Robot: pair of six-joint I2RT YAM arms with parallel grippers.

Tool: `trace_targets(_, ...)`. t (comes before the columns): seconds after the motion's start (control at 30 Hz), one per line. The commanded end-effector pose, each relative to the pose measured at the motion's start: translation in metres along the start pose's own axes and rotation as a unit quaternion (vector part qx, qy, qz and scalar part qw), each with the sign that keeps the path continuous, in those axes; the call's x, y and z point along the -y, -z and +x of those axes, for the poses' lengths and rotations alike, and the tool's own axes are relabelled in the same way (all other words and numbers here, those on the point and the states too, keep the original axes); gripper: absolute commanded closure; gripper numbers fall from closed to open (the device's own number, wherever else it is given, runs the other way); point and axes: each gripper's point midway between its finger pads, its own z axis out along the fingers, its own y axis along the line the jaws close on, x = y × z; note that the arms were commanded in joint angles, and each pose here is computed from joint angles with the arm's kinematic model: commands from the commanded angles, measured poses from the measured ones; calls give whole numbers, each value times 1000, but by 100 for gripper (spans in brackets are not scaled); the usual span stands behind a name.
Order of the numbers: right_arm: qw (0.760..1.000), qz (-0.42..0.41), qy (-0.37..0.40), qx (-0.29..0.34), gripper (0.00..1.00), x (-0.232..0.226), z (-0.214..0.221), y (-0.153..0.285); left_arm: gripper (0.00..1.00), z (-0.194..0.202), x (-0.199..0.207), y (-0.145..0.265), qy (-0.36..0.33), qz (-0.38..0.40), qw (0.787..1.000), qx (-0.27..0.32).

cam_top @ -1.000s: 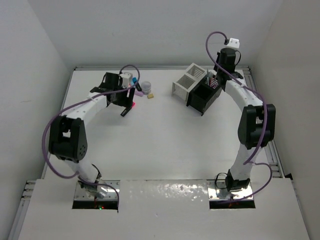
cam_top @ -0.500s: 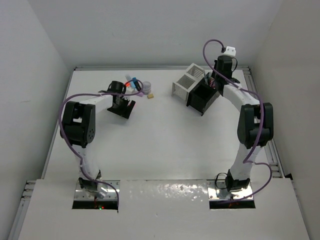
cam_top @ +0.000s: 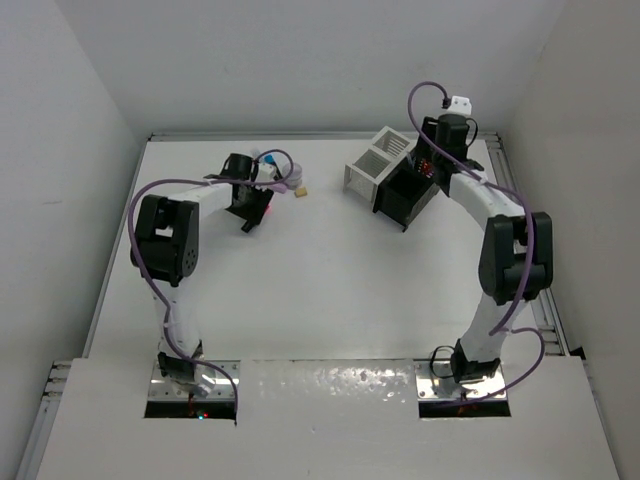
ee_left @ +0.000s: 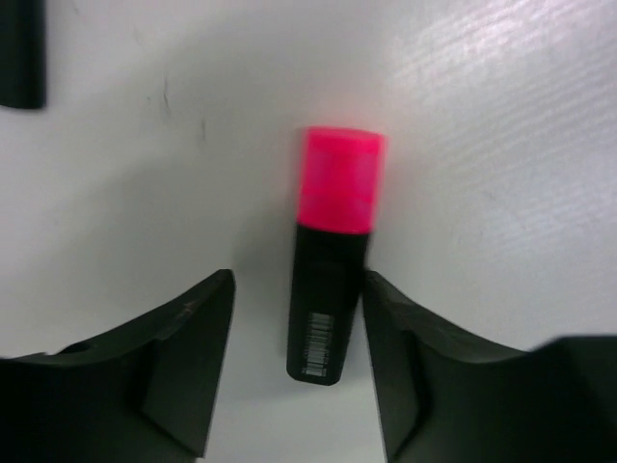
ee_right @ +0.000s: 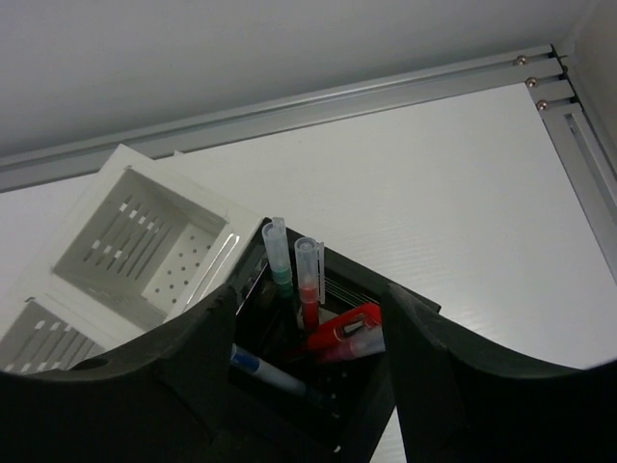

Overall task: Sort the stationery into containers
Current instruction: Place the pen in the storage box, then pick up the pen from the center of the board.

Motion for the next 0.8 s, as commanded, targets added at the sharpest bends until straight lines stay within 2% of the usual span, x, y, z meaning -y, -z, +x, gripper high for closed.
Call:
trace_targets(0.0, 998, -22, -14, 60, 38, -5, -55, 31, 49, -6, -4, -15, -23, -15, 1000, -3)
trace_targets(0.27, 995, -49, -18, 88, 35, -11, -88, 74, 58, -8, 17, -29, -44, 2, 999, -6)
trace_targets(0.37, 995, -58, -15, 74, 34, -15, -85, 88, 76, -9, 30, -29, -41, 26, 999, -5)
trace_targets(0.4, 996, -59, -17, 64, 33, -14, -80, 90, 92, -10, 32, -28, -34, 33, 999, -3)
trace_targets(0.43, 996, -63, -16, 54, 33, -16, -75, 98, 100, -10, 33, -25, -30, 36, 999, -6)
trace_targets(0.57, 996, -80, -16, 36, 33, -21, -53, 121, 100, -26, 35, -2, -4, 49, 999, 10)
trace_targets(0.6, 996, -85, -22, 20, 33, -22, -37, 123, 100, -32, 36, 13, -2, 56, 998, 17)
trace_targets(0.7, 994, -104, -42, 7, 33, -26, -25, 138, 100, -46, 41, 43, -1, 68, 997, 37)
trace_targets(0.77, 992, -116, -56, -3, 33, -28, -20, 146, 100, -64, 42, 74, -9, 70, 995, 72)
